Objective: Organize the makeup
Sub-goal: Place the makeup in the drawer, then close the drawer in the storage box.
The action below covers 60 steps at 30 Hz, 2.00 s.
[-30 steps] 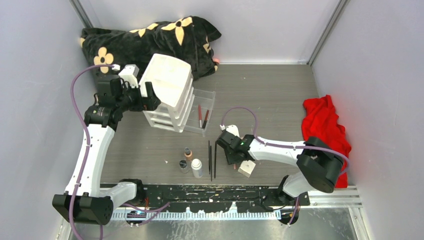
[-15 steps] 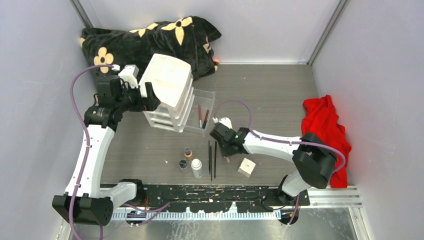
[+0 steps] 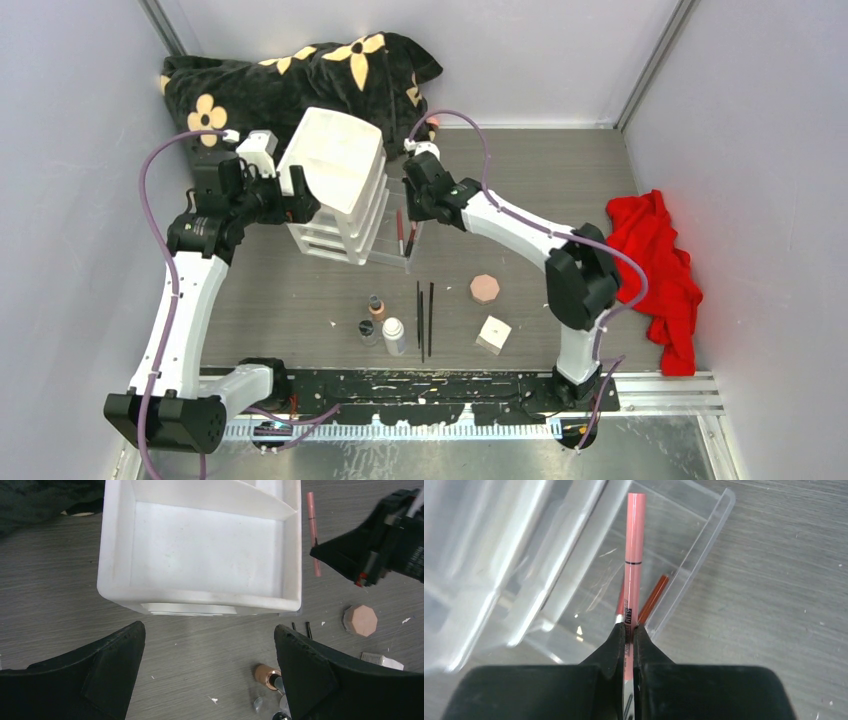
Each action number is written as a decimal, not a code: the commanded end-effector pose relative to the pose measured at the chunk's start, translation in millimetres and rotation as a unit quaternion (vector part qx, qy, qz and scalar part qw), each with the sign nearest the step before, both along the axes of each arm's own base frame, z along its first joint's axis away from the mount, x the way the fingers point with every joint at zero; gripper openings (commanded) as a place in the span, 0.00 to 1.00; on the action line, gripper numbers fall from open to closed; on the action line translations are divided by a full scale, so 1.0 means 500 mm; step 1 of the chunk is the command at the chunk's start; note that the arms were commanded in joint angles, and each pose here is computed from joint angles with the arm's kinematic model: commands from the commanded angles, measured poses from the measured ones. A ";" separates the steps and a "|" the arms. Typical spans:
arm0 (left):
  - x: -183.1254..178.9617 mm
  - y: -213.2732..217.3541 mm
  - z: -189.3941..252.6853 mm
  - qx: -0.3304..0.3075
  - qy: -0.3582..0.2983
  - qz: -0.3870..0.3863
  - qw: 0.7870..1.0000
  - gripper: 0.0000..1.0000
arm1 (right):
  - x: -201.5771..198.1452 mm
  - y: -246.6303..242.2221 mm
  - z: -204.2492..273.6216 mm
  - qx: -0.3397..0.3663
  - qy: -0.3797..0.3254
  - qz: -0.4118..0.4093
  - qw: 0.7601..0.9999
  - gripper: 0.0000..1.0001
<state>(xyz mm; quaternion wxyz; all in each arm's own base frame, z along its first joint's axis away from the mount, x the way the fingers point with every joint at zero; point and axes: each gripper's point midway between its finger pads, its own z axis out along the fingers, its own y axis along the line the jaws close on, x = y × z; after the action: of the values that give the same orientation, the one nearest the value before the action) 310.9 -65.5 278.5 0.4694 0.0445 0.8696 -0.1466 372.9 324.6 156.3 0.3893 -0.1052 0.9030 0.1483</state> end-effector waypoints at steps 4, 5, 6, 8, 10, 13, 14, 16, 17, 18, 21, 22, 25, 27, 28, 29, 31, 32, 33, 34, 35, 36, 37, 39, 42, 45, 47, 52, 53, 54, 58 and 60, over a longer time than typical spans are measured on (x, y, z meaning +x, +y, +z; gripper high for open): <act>0.005 0.006 0.012 0.009 -0.022 -0.002 1.000 1.00 | 0.061 0.061 -0.029 0.010 0.002 0.038 0.999 0.36; 0.008 0.005 0.010 0.008 -0.020 -0.002 1.000 1.00 | 0.063 0.064 -0.037 0.008 0.002 0.042 0.999 0.40; 0.009 0.004 0.009 0.006 -0.019 -0.003 1.000 1.00 | 0.066 0.065 -0.042 0.006 0.002 0.044 0.999 0.43; 0.010 0.002 0.008 0.005 -0.017 -0.005 1.000 1.00 | 0.067 0.061 -0.050 -0.001 0.000 0.044 0.999 0.47; 0.011 0.003 0.008 0.005 -0.017 -0.004 1.000 1.00 | 0.063 0.051 -0.052 -0.006 -0.001 0.041 0.999 0.48; 0.008 0.006 0.008 0.008 -0.018 -0.002 1.000 1.00 | 0.047 0.028 -0.033 -0.003 -0.016 0.034 0.999 0.48; 0.008 0.007 0.008 0.009 -0.018 0.000 1.000 1.00 | 0.040 0.016 -0.026 0.000 -0.023 0.028 0.999 0.47; 0.007 0.009 0.010 0.011 -0.020 0.003 1.000 1.00 | 0.029 -0.010 -0.006 0.007 -0.043 0.011 0.999 0.42; 0.006 0.010 0.013 0.011 -0.022 0.004 1.000 1.00 | 0.023 -0.026 -0.001 0.005 -0.049 0.000 0.999 0.37; 0.005 0.009 0.014 0.008 -0.022 0.004 1.000 1.00 | 0.020 -0.043 0.002 -0.002 -0.056 -0.013 0.998 0.27; 0.004 0.005 0.022 0.001 -0.029 0.003 1.000 1.00 | 0.007 -0.076 -0.015 -0.028 -0.051 -0.027 0.998 0.01; 0.004 0.005 0.022 0.001 -0.029 0.003 1.000 1.00 | 0.006 -0.082 -0.025 -0.034 -0.047 -0.027 0.998 0.01; 0.003 0.005 0.024 0.001 -0.029 0.004 1.000 1.00 | 0.003 -0.084 -0.064 -0.043 -0.024 -0.021 0.999 0.01; 0.003 0.004 0.023 -0.001 -0.027 0.003 1.000 1.00 | 0.010 -0.081 -0.085 -0.049 -0.013 -0.020 0.998 0.01; 0.003 0.003 0.023 -0.001 -0.027 0.002 1.000 1.00 | 0.013 -0.076 -0.095 -0.052 -0.007 -0.017 0.998 0.01; 0.003 0.003 0.023 -0.001 -0.027 0.002 1.000 1.00 | 0.016 -0.072 -0.104 -0.055 -0.002 -0.016 0.998 0.01; 0.002 0.004 0.025 0.000 -0.027 0.001 1.000 1.00 | 0.026 -0.061 -0.120 -0.060 0.006 -0.011 0.998 0.01; 0.002 0.004 0.026 0.000 -0.027 0.001 1.000 1.00 | 0.031 -0.058 -0.127 -0.065 0.009 -0.008 0.998 0.01; 0.002 0.003 0.028 0.000 -0.028 0.001 1.000 1.00 | 0.036 -0.052 -0.132 -0.068 0.010 -0.006 0.998 0.01; 0.001 0.002 0.030 -0.001 -0.029 0.000 1.000 1.00 | 0.041 -0.047 -0.136 -0.069 0.011 -0.004 0.998 0.01; 0.000 0.002 0.031 -0.001 -0.029 -0.001 1.000 1.00 | 0.046 -0.042 -0.139 -0.069 0.012 -0.002 0.998 0.01; -0.001 0.001 0.031 -0.002 -0.029 -0.002 1.000 1.00 | 0.051 -0.035 -0.140 -0.067 0.012 0.002 0.998 0.01; -0.001 0.001 0.031 -0.003 -0.029 -0.002 1.000 1.00 | 0.057 -0.028 -0.138 -0.065 0.009 0.005 0.998 0.01; -0.002 0.001 0.029 -0.002 -0.028 -0.001 1.000 1.00 | 0.063 -0.002 -0.131 -0.048 0.010 0.023 0.999 0.01; -0.001 -0.001 0.027 -0.006 -0.025 -0.002 1.000 1.00 | 0.081 0.031 -0.112 -0.026 -0.004 0.045 0.999 0.01; 0.000 -0.005 0.026 -0.011 -0.025 -0.005 1.000 1.00 | 0.093 0.077 -0.096 0.009 -0.017 0.078 0.997 0.01; 0.001 -0.005 0.026 -0.012 -0.025 -0.005 1.000 1.00 | 0.099 0.106 -0.086 0.031 -0.021 0.099 0.994 0.01; -0.001 -0.003 0.022 -0.009 -0.022 -0.004 1.000 1.00 | 0.117 0.154 -0.074 0.073 -0.030 0.122 0.989 0.01; -0.001 -0.003 0.023 -0.007 -0.023 -0.004 1.000 1.00 | 0.119 0.161 -0.073 0.080 -0.031 0.124 0.989 0.01; -0.002 -0.002 0.022 -0.006 -0.022 -0.003 1.000 1.00 | 0.119 0.166 -0.076 0.085 -0.031 0.126 0.988 0.01; -0.002 -0.002 0.020 -0.006 -0.020 -0.003 1.000 1.00 | 0.124 0.180 -0.081 0.100 -0.037 0.134 0.985 0.01; -0.001 -0.002 0.019 -0.007 -0.020 -0.003 1.000 1.00 | 0.123 0.187 -0.082 0.108 -0.040 0.143 0.983 0.01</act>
<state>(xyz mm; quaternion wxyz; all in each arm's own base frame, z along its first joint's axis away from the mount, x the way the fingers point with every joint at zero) 309.8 -65.9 272.5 0.4626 0.0412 0.8731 -0.1485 421.7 393.6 79.8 0.3663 -0.1881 0.8794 0.2389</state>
